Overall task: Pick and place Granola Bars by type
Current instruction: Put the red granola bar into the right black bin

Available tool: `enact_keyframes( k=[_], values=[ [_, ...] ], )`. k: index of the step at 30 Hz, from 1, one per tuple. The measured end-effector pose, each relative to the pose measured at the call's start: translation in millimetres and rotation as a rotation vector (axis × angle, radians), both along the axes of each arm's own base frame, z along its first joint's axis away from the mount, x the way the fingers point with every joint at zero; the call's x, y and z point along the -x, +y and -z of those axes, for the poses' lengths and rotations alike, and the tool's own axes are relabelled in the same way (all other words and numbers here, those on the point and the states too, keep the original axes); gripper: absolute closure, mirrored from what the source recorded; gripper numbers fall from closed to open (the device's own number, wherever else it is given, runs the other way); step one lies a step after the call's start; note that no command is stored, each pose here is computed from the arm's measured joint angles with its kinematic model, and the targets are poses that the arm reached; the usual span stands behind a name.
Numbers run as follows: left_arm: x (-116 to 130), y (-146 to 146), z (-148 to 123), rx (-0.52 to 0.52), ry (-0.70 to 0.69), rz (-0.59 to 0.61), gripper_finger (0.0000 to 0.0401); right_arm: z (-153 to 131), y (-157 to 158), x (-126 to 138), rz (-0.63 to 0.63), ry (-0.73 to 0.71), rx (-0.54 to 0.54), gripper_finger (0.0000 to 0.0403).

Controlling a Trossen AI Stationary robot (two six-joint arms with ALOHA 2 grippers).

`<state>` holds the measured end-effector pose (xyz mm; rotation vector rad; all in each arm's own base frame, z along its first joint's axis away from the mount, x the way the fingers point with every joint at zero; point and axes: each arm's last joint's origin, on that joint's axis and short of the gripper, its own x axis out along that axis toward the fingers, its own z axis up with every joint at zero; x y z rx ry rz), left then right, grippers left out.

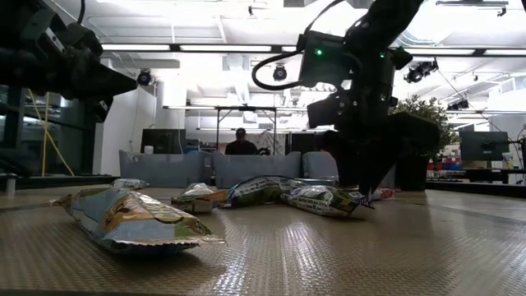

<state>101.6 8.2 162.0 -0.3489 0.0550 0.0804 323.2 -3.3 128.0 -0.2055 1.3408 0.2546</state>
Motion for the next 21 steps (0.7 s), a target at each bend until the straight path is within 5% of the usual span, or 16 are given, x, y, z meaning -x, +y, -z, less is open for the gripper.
enact_keyframes(
  k=[21],
  values=[
    [0.0,0.0,0.0,0.000,0.000,0.000,0.0401,-3.0,0.1,0.1,0.059,-0.010,0.003,0.0302]
  ],
)
